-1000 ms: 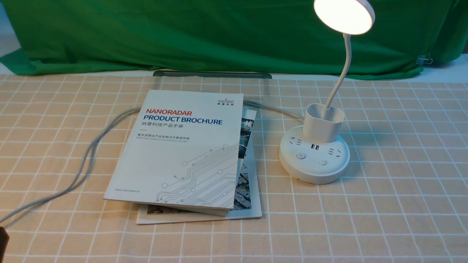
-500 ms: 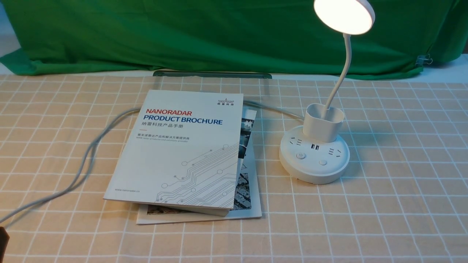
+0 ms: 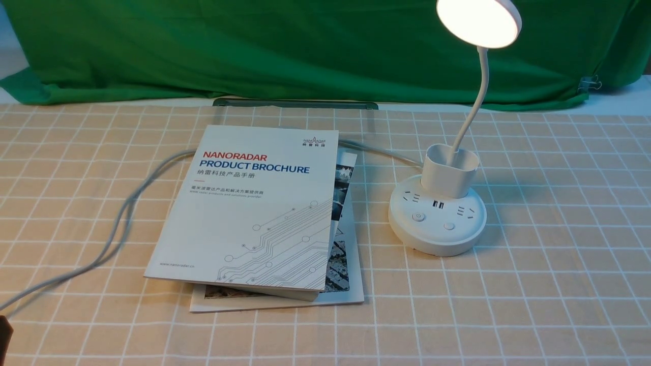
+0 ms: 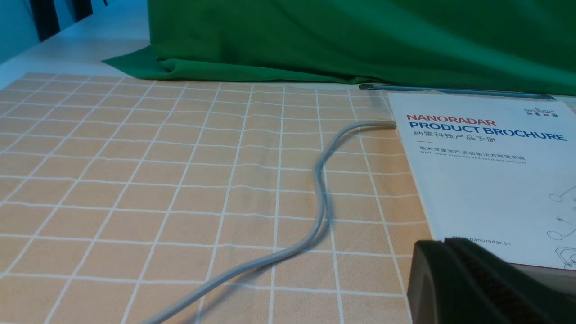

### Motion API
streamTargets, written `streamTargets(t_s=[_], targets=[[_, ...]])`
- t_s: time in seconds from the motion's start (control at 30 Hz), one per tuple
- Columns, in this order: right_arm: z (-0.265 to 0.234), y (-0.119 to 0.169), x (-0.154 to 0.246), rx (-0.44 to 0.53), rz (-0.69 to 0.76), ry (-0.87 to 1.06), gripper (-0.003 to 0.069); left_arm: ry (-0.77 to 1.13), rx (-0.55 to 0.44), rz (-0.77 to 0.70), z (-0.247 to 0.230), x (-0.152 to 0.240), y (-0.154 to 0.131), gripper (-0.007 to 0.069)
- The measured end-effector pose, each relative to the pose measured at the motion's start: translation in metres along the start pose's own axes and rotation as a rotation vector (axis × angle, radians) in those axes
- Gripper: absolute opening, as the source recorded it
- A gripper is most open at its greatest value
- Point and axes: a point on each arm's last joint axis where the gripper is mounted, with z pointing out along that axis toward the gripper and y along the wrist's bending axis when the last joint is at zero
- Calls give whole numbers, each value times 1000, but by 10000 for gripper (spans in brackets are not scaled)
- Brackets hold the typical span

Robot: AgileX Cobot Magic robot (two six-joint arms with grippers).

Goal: Turn on the table lamp on the light coffee tablecloth with your hand.

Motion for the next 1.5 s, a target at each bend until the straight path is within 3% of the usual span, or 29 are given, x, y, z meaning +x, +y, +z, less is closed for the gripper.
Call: streamTargets(t_s=[1.5], targets=[[0, 0, 0, 0, 0, 1, 237, 0, 0, 0, 0, 0, 0, 21]])
